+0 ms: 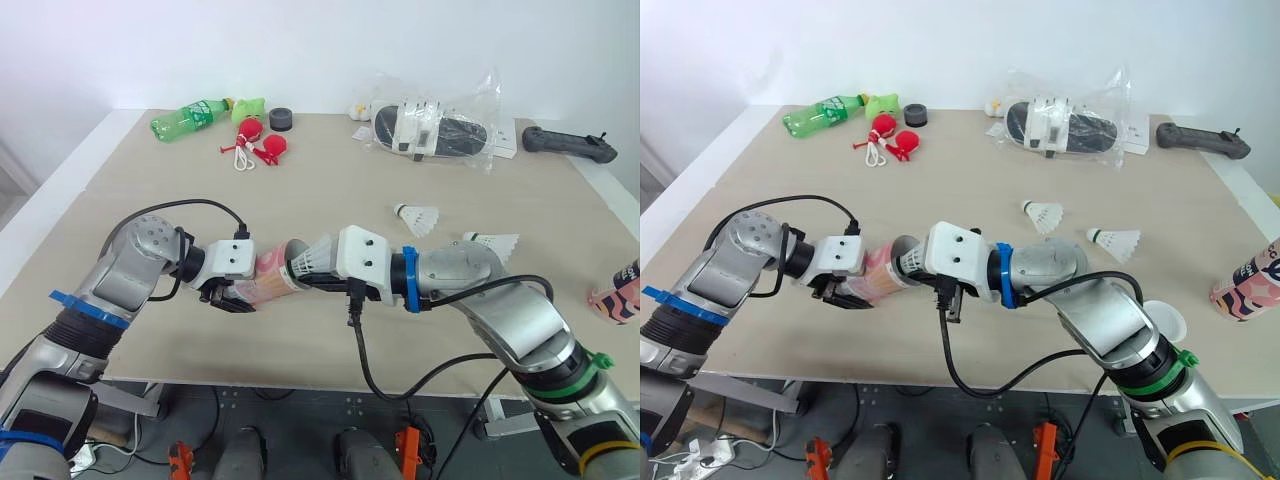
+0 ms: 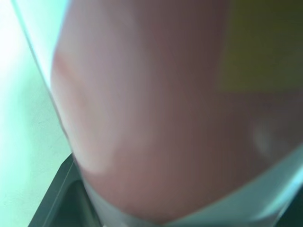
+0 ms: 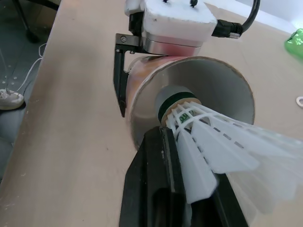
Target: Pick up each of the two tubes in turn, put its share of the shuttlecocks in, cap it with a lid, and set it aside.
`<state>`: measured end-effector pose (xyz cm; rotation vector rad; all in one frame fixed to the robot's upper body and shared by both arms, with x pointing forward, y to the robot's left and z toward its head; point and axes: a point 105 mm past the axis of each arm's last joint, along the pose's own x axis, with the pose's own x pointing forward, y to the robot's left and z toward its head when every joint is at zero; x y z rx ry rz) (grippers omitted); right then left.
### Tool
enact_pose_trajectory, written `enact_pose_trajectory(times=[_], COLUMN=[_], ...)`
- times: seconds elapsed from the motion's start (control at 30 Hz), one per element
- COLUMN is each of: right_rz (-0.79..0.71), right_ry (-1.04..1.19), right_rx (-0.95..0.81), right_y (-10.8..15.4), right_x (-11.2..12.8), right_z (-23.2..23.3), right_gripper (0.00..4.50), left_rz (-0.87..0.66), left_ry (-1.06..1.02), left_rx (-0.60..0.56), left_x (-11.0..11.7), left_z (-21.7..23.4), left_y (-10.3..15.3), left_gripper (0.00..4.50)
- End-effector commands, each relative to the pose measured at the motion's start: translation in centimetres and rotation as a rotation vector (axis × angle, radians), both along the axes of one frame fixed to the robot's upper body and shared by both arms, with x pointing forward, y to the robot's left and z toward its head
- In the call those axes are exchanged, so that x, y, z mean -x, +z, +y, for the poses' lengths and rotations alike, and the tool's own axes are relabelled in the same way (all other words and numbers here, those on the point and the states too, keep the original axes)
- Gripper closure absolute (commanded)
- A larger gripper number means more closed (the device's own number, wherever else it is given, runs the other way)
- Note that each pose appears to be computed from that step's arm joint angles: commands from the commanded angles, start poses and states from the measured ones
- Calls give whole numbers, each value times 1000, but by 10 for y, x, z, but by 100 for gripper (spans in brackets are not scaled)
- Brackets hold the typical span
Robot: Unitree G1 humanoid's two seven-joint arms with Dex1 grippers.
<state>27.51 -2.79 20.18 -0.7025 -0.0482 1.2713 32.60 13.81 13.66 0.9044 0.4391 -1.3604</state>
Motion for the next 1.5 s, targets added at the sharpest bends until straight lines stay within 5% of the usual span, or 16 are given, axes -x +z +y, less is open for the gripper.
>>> enact_pose_trajectory(times=[0.03, 0.1, 0.23, 0.5, 0.83, 1.5], right_rz=[-45, -45, -19, 108, 70, 99], right_ry=[42, 40, 10, -300, -1044, -1144], right_rx=[-43, -55, -114, -447, -437, -483], right_y=[21, 26, 40, 64, -23, -64], right_x=[6, 7, 8, -6, -95, -177], right_z=[4, 2, -13, -93, -163, -147], right_gripper=[269, 155, 14, 14, 14, 14], left_rz=[42, 41, 42, 45, 48, 44], left_ry=[-23, -23, -23, -13, -16, 2], left_rx=[-6, -5, -1, 5, 9, 14], left_x=[6, 6, 6, 8, 8, 10], left_z=[-6, -6, -7, -6, -8, -8], left_y=[-12, -12, -13, -16, -16, -15], left_gripper=[163, 163, 163, 163, 163, 163])
